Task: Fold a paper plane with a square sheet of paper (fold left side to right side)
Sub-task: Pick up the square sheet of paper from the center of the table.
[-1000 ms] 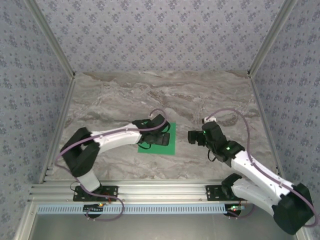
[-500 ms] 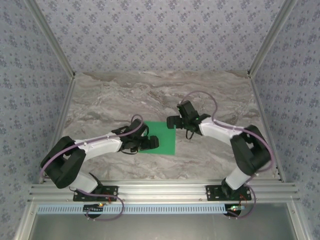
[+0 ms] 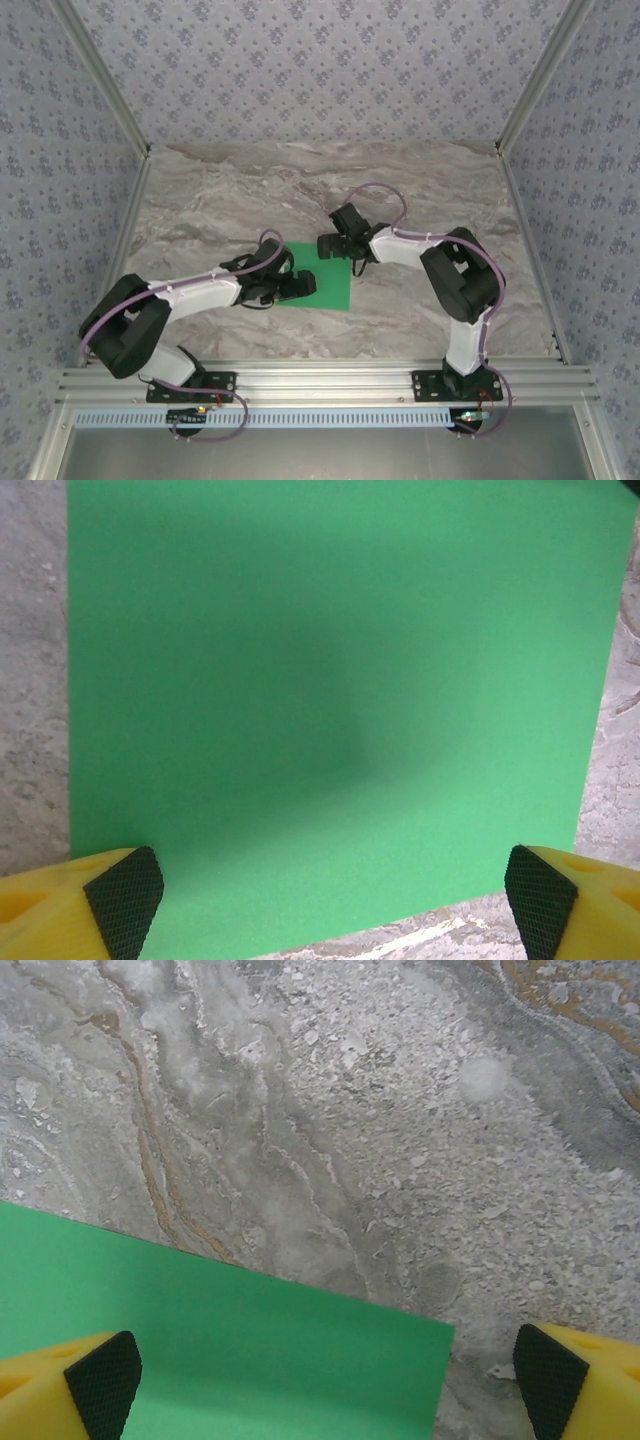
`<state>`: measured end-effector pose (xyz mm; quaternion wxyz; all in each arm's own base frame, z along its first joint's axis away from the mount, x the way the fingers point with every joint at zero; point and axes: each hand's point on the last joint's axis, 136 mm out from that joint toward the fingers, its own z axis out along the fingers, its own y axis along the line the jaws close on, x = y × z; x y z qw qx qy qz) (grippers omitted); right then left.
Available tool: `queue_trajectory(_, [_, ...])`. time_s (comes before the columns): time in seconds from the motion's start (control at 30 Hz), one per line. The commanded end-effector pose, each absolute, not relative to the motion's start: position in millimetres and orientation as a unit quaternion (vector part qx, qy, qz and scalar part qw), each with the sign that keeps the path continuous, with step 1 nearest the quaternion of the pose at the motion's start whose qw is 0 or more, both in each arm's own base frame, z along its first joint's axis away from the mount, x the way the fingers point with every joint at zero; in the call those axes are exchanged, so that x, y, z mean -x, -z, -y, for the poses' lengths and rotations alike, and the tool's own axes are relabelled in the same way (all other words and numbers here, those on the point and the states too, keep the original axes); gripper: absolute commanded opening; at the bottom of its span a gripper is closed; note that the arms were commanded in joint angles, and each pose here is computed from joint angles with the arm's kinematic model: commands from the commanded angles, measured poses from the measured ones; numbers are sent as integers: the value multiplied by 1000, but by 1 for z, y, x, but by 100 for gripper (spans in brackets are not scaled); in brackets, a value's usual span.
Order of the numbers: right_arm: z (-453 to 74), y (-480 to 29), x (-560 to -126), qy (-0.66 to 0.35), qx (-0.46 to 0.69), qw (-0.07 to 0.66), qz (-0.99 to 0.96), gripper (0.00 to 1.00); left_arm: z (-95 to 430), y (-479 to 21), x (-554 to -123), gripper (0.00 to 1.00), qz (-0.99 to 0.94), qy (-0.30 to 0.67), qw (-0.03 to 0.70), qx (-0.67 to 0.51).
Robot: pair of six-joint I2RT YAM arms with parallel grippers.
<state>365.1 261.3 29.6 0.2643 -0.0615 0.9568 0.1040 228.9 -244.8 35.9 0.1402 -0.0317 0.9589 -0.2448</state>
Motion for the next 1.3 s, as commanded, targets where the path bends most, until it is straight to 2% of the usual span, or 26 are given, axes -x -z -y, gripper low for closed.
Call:
queue_trajectory(0.0, [-278,-6,-333,-117,67,207,-969,100,236,-20,-216,93,-965,231,112,43])
queue_trajectory(0.23, [-308,-13,-300,-127,115,197,-966,100,237,-16,-216,91,-965,233,111,44])
queue_trajectory(0.47, [-311,-19,-283,-118,138,194,-964,97,237,-20,-218,87,-963,239,120,44])
queue_trajectory(0.57, [-308,-20,-282,-120,144,189,-964,85,237,-26,-220,87,-960,243,129,45])
queue_trajectory(0.67, [-307,-23,-282,-133,147,182,-963,64,238,-33,-223,87,-957,252,138,43])
queue_trajectory(0.83, [-305,-35,-285,-163,160,194,-954,43,234,-54,-230,87,-943,291,151,52])
queue_trajectory(1.1, [-311,-70,-288,-299,170,214,-914,22,193,-107,-253,90,-895,390,200,83])
queue_trajectory(1.27, [-309,-101,-287,-392,171,222,-876,15,166,-143,-262,92,-855,450,240,90])
